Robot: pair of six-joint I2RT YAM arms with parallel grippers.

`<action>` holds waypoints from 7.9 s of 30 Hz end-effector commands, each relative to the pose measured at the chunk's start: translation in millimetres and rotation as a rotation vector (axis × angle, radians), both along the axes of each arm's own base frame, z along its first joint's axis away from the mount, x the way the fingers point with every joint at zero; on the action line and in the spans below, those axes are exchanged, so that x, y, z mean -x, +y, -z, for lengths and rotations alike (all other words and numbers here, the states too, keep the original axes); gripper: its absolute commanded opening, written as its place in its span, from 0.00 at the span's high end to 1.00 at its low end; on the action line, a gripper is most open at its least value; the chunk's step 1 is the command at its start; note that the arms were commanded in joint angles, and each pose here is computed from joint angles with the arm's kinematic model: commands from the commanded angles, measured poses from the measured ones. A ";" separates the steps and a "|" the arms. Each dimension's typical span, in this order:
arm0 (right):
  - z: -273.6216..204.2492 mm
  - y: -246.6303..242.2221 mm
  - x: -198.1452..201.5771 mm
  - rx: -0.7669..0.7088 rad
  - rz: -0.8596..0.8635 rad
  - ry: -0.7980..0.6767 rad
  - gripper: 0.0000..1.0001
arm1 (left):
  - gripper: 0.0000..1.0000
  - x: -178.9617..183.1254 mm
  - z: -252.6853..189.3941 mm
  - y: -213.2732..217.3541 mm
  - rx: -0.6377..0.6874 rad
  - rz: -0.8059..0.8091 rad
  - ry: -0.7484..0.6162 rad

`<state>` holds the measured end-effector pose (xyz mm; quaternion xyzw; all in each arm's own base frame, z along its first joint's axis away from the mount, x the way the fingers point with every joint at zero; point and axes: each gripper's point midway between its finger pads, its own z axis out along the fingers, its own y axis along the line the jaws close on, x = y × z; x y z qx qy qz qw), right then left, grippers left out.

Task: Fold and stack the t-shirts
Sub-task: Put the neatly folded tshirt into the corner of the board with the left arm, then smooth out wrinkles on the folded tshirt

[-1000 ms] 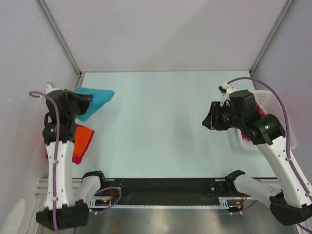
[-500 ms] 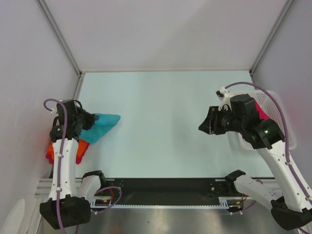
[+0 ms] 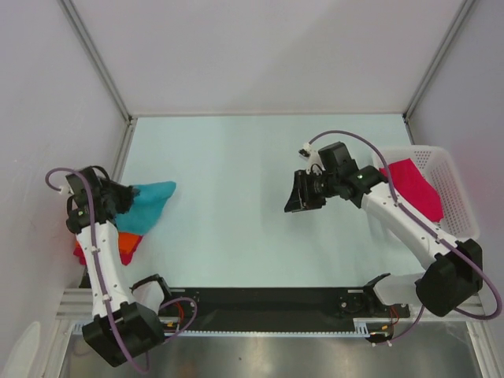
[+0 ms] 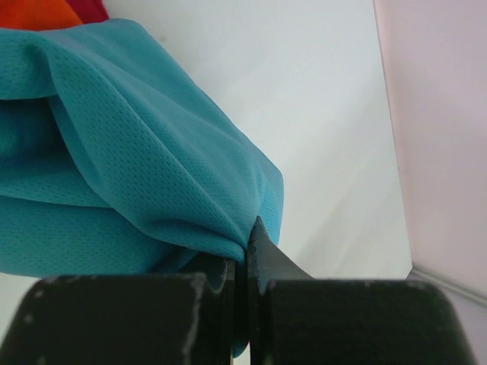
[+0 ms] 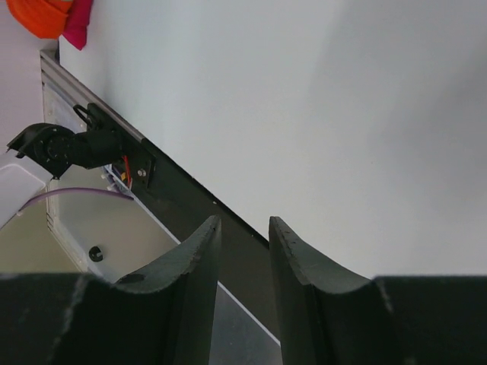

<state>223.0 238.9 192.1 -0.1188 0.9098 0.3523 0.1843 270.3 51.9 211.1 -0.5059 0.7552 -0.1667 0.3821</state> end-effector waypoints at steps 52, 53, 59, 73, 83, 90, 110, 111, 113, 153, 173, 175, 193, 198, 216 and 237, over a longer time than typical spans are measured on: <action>-24.2 -0.3 -4.6 0.057 -0.011 -0.095 0.65 | 1.00 -96.1 -49.0 115.4 0.017 0.099 -0.179; -22.8 1.1 -4.4 0.060 -0.008 -0.090 0.65 | 1.00 -104.6 -42.8 114.6 0.030 0.113 -0.163; -17.5 8.3 -10.3 0.077 -0.002 -0.079 0.66 | 1.00 -124.4 -57.3 135.8 -0.017 0.102 -0.156; -12.5 10.6 -14.4 0.116 -0.018 -0.070 0.67 | 1.00 -106.4 -21.4 127.8 -0.019 0.151 -0.051; -14.2 -3.1 -0.5 0.149 -0.029 -0.077 0.67 | 1.00 -41.4 27.3 88.0 -0.038 0.191 0.064; -23.6 -10.7 11.0 0.143 -0.036 -0.092 0.67 | 1.00 9.9 36.1 60.6 -0.044 0.210 0.161; -40.3 -30.5 28.4 0.157 -0.051 -0.140 0.67 | 1.00 84.4 60.2 78.7 -0.232 0.002 0.431; -39.5 -30.8 27.8 0.158 -0.051 -0.141 0.67 | 1.00 85.7 66.8 75.0 -0.206 0.011 0.428; -36.0 -31.9 27.0 0.166 -0.055 -0.136 0.67 | 1.00 87.7 75.4 73.6 -0.183 0.011 0.434; -4.5 -7.3 14.1 0.150 -0.036 -0.051 0.70 | 0.01 -19.7 58.0 107.1 -0.065 0.005 0.285; 2.3 -4.0 17.9 0.151 -0.056 -0.036 0.71 | 0.00 28.0 53.0 133.4 -0.135 -0.110 0.303; 1.2 -3.3 17.9 0.148 -0.055 -0.038 0.71 | 0.01 32.7 56.2 134.6 -0.129 -0.125 0.316; 17.0 -3.9 21.3 0.148 -0.048 -0.018 0.71 | 0.00 14.1 -4.3 132.8 -0.229 -0.153 0.061; 23.8 -0.2 23.7 0.144 -0.048 -0.002 0.71 | 0.01 -9.0 -18.2 110.0 -0.260 -0.027 -0.033; 34.6 6.5 19.2 0.194 -0.058 0.010 0.71 | 0.00 -54.4 90.4 45.1 -0.229 0.292 0.348; 39.8 28.6 17.9 0.212 -0.095 0.031 0.72 | 0.01 -9.4 108.2 120.1 -0.201 0.061 0.459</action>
